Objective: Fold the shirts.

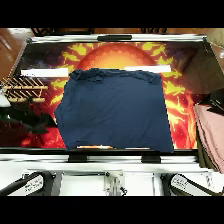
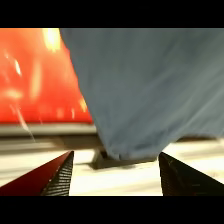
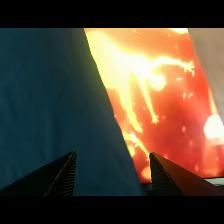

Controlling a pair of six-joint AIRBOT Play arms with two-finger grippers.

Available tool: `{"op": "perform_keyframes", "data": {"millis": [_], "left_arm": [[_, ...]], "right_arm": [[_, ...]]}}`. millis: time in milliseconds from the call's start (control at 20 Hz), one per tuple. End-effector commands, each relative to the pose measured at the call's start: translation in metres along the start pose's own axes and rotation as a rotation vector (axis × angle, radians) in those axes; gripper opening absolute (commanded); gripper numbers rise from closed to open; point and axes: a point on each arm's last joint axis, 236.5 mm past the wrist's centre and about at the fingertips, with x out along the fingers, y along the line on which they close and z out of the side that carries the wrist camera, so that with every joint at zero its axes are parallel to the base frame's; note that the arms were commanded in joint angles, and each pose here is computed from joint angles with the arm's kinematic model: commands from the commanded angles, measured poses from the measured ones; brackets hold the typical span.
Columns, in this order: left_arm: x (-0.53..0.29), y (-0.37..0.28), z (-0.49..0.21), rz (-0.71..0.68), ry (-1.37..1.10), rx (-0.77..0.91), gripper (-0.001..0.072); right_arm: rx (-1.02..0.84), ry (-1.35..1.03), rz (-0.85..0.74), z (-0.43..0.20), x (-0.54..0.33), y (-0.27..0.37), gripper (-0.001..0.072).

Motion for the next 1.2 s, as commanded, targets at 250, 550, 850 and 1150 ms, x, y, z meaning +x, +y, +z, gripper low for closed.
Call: {"op": "perform_keyframes", "data": {"millis": [250,550,850,1150], "left_arm": [[0.07,0.004,-0.043,-0.124,0.031,-0.06,0.0585],[0.089,-0.006,-0.039,-0.102,0.039,-0.045,0.0385],[0.087,-0.013,-0.038,-0.114,0.036,-0.023,0.0034],[0.062,-0.027,-0.031,-0.121,-0.044,0.067,0.0033]], "right_arm": [[0.025,0.047,0.083,-0.025,0.016,0.005,0.0556],[0.026,0.068,0.085,-0.03,0.015,0.006,0.0557],[0.121,0.272,0.101,-0.094,0.059,-0.007,0.0631],[0.112,0.375,0.098,-0.151,0.107,-0.024,0.0631]]}}
